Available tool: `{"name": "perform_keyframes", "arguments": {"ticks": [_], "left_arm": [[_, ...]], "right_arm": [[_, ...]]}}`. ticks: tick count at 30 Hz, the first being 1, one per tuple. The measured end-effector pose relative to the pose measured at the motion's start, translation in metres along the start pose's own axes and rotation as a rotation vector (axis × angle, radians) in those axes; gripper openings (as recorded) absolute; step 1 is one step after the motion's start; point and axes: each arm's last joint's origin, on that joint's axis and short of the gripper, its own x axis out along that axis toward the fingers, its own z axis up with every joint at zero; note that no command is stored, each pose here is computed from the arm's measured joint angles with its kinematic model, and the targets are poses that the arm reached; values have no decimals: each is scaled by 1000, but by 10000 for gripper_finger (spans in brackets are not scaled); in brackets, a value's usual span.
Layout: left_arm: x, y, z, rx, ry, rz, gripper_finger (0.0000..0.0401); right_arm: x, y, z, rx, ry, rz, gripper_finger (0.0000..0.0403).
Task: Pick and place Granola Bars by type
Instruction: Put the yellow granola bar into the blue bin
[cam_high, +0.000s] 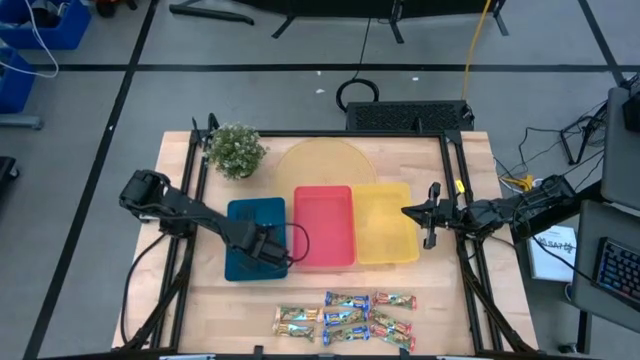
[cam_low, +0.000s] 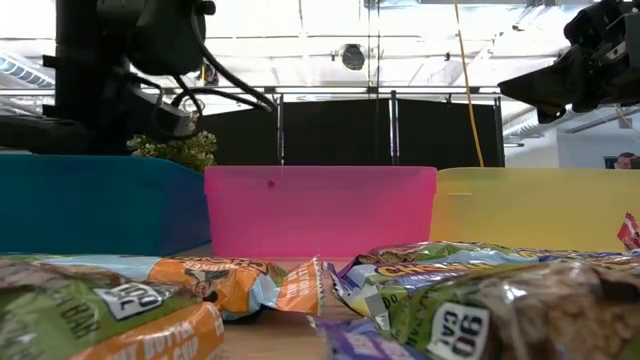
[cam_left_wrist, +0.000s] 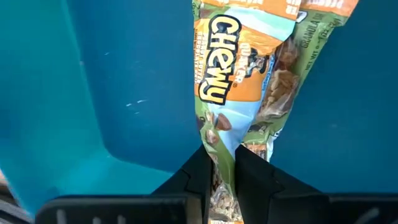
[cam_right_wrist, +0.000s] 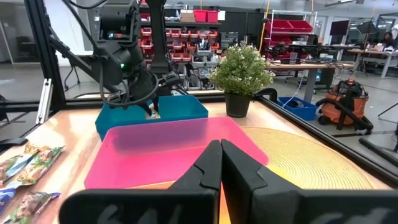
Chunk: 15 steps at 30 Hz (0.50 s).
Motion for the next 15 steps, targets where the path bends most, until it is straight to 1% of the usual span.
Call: {"name": "perform_keyframes", "arguments": {"ticks": [6,12,15], "left_arm": [[-6,-5,2,-54,-18,-27,63],[-8,-6,3,-41,-11,-58,64],[-8,-6,3,-33,-8,-63,83]], "right_arm": [[0,0,0,12,1,0,0],[0,0,0,19,0,0,0],[0,0,0,18,1,0,0]]}}
